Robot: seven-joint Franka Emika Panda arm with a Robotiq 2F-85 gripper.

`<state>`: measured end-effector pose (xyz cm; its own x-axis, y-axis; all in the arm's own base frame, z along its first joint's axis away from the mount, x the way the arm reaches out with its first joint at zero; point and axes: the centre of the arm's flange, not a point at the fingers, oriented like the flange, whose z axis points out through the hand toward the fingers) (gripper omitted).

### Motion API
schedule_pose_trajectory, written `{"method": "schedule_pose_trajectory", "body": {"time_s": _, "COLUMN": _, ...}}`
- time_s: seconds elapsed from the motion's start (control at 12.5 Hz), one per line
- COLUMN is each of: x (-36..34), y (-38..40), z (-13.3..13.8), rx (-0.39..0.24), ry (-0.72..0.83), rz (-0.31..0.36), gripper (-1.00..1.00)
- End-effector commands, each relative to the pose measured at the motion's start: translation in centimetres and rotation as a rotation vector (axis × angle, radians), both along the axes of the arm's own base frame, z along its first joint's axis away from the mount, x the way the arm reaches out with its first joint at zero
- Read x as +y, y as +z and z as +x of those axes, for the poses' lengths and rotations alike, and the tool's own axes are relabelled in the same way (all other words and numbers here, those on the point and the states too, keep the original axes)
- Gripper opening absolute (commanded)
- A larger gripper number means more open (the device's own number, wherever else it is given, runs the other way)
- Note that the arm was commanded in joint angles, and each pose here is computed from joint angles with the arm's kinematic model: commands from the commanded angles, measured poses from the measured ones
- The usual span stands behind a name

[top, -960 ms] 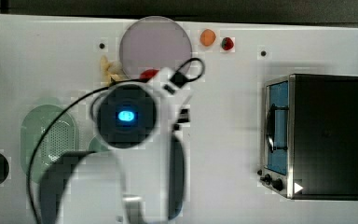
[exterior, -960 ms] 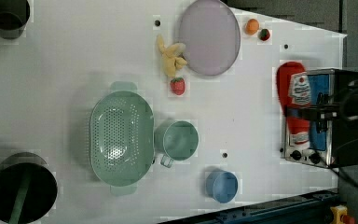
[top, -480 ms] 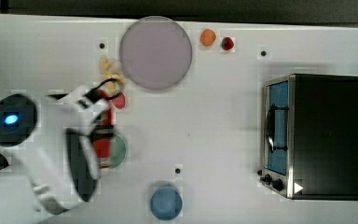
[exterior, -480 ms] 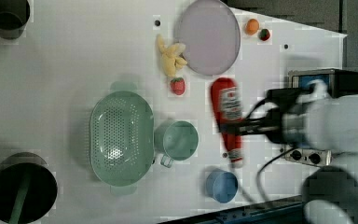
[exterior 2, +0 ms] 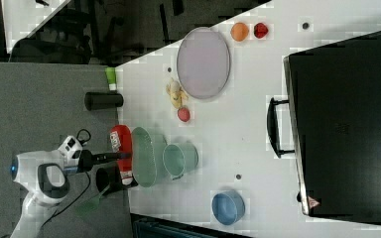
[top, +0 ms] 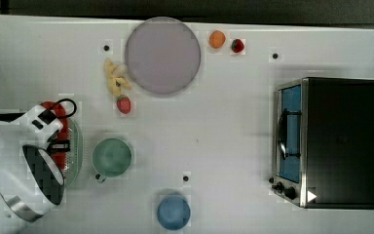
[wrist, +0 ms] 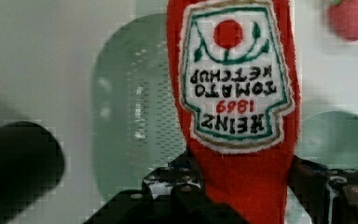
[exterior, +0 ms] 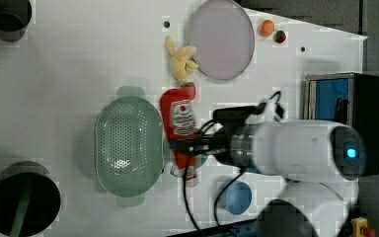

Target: Pick Ketchup from the table and place it in strainer.

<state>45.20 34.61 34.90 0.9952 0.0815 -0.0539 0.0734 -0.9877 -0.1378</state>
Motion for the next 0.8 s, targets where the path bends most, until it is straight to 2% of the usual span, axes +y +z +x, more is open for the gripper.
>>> {"method": "schedule_pose_trajectory", "body": {"time_s": 0.08, "x": 2.2, "y": -1.2, "z": 0.2, "rx": 0.013, "ry": -0.164, "rz": 0.061, "gripper": 0.18}}
{"method": "schedule_pose_trajectory", "body": {"time_s": 0.48, "x": 4.9, "y": -6.8, "z": -0.4, "rx": 0.048, "ry": -0.209, "rz": 0.143, "gripper": 0.18}}
{"method": "schedule_pose_trajectory", "body": {"time_s": 0.56, "x": 4.8, "y": -7.7, "z": -0.3, "rx": 0.057, "ry": -0.213, "rz": 0.148, "gripper": 0.24}}
{"method": "schedule_pose_trajectory", "body": {"time_s": 0.8, "x": 4.4, "y": -9.7, "z": 0.0, "rx": 0.066, "ry": -0.207, "rz": 0.135, "gripper": 0.87}}
